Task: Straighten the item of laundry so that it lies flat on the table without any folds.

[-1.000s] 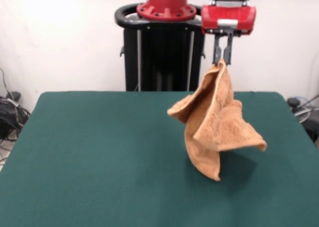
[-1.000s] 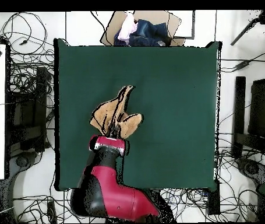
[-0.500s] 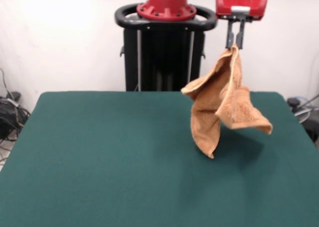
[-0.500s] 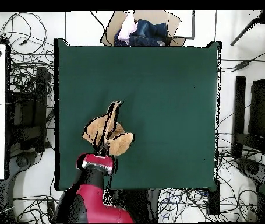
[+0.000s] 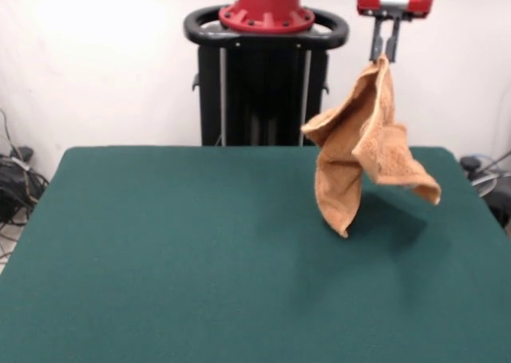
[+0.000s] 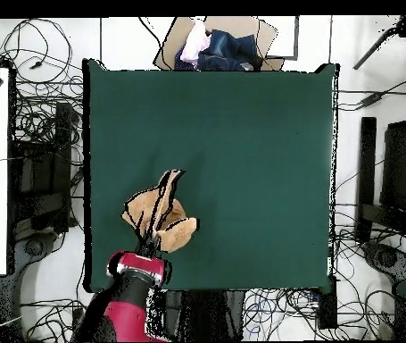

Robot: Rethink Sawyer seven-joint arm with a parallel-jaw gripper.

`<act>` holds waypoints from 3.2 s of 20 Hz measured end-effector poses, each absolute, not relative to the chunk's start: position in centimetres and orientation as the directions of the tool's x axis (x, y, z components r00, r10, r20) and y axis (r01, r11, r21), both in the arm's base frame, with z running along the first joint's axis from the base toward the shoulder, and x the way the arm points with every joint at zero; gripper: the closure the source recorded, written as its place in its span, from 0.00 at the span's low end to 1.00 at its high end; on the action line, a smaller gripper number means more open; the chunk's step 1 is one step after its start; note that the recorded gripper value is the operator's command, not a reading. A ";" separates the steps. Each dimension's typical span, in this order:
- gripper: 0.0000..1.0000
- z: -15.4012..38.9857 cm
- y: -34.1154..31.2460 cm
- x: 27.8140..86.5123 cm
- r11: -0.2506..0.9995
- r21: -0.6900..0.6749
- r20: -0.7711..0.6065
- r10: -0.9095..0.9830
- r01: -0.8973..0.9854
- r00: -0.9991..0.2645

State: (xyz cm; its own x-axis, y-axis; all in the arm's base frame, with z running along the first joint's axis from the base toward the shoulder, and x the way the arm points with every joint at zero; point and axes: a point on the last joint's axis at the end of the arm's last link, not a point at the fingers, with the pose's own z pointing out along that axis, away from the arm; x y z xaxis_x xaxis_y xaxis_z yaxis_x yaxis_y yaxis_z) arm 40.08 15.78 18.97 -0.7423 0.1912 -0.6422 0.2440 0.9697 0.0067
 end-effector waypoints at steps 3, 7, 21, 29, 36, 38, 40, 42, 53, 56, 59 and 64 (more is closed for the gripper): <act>1.00 20.1 15.8 39.7 0.958 0.019 -0.621 0.236 0.287 -0.747; 1.00 21.1 17.0 39.4 0.949 0.048 -0.550 0.286 0.313 -0.785; 1.00 22.9 18.1 40.9 0.957 0.064 -0.530 0.272 0.282 -0.803; 1.00 24.3 18.0 41.4 0.959 0.062 -0.561 0.261 0.275 -0.785; 1.00 25.6 19.0 41.7 0.966 0.057 -0.561 0.241 0.253 -0.792; 1.00 26.1 19.6 41.5 0.970 0.045 -0.560 0.221 0.237 -0.798; 1.00 26.3 20.0 41.3 0.973 0.035 -0.561 0.207 0.226 -0.802; 1.00 26.7 20.2 41.3 0.975 0.031 -0.559 0.199 0.219 -0.805; 1.00 27.2 17.2 42.7 0.965 0.019 -0.558 0.228 0.262 -0.798; 1.00 27.0 16.1 43.3 0.964 0.009 -0.559 0.224 0.265 -0.798; 1.00 26.2 13.9 44.3 0.969 -0.016 -0.571 0.193 0.246 -0.798; 1.00 24.7 10.7 45.1 0.975 -0.057 -0.604 0.137 0.214 -0.785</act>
